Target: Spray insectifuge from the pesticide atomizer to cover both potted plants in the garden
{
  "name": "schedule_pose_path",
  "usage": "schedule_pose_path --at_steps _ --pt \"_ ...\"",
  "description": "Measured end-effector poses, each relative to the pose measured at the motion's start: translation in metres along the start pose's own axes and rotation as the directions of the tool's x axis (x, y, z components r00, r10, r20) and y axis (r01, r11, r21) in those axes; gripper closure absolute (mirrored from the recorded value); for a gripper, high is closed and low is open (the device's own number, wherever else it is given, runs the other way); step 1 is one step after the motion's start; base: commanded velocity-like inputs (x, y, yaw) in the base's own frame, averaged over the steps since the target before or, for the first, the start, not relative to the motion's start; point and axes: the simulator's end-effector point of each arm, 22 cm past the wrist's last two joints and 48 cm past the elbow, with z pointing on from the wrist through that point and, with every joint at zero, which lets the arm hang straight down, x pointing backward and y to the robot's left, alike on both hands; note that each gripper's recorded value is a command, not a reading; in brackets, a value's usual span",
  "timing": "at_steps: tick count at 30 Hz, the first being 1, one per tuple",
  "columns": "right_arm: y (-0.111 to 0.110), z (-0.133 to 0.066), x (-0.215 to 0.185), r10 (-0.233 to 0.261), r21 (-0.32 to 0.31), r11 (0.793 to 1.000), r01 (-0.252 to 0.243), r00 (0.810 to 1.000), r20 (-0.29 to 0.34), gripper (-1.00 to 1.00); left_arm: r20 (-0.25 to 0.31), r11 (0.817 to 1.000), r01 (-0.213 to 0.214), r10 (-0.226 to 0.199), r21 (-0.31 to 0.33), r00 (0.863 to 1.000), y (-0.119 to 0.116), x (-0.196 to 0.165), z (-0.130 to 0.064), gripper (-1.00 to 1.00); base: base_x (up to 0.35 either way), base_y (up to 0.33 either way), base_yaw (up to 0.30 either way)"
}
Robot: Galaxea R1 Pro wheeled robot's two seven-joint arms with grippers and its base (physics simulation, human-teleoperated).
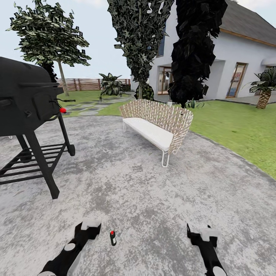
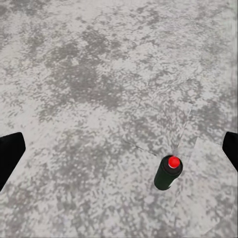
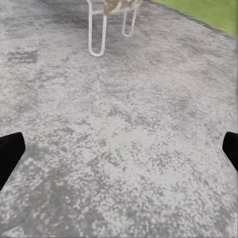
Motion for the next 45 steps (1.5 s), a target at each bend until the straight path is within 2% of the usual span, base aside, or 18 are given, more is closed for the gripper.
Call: schedule_pose_path --at_steps 4,11,27,45 --pt "0.000 0.006 -0.012 0.002 0.000 1.000 -0.002 1.000 0.022 -1.00 -0.004 1.000 -0.004 0.004 0.012 1.000 -0.001 -0.003 0.002 -1.00 0.000 0.000 0.000" --pt "0.000 0.007 -0.012 -0.003 -0.005 1.000 0.003 1.000 0.022 -1.00 -0.011 1.000 -0.007 0.007 0.016 1.000 -0.001 0.002 0.000 -1.00 0.000 0.000 -0.047" --pt "-0.001 0.006 -0.005 -0.005 -0.003 1.000 0.005 1.000 0.008 -1.00 -0.019 1.000 -0.007 0.007 0.018 1.000 -0.003 0.005 0.000 -1.00 0.000 0.000 -0.276" --pt "0.007 0.010 0.038 -0.002 -0.009 1.000 0.002 1.000 0.002 -1.00 -0.027 1.000 -0.002 0.003 0.021 1.000 -0.008 0.046 0.017 -1.00 0.000 0.000 -0.027"
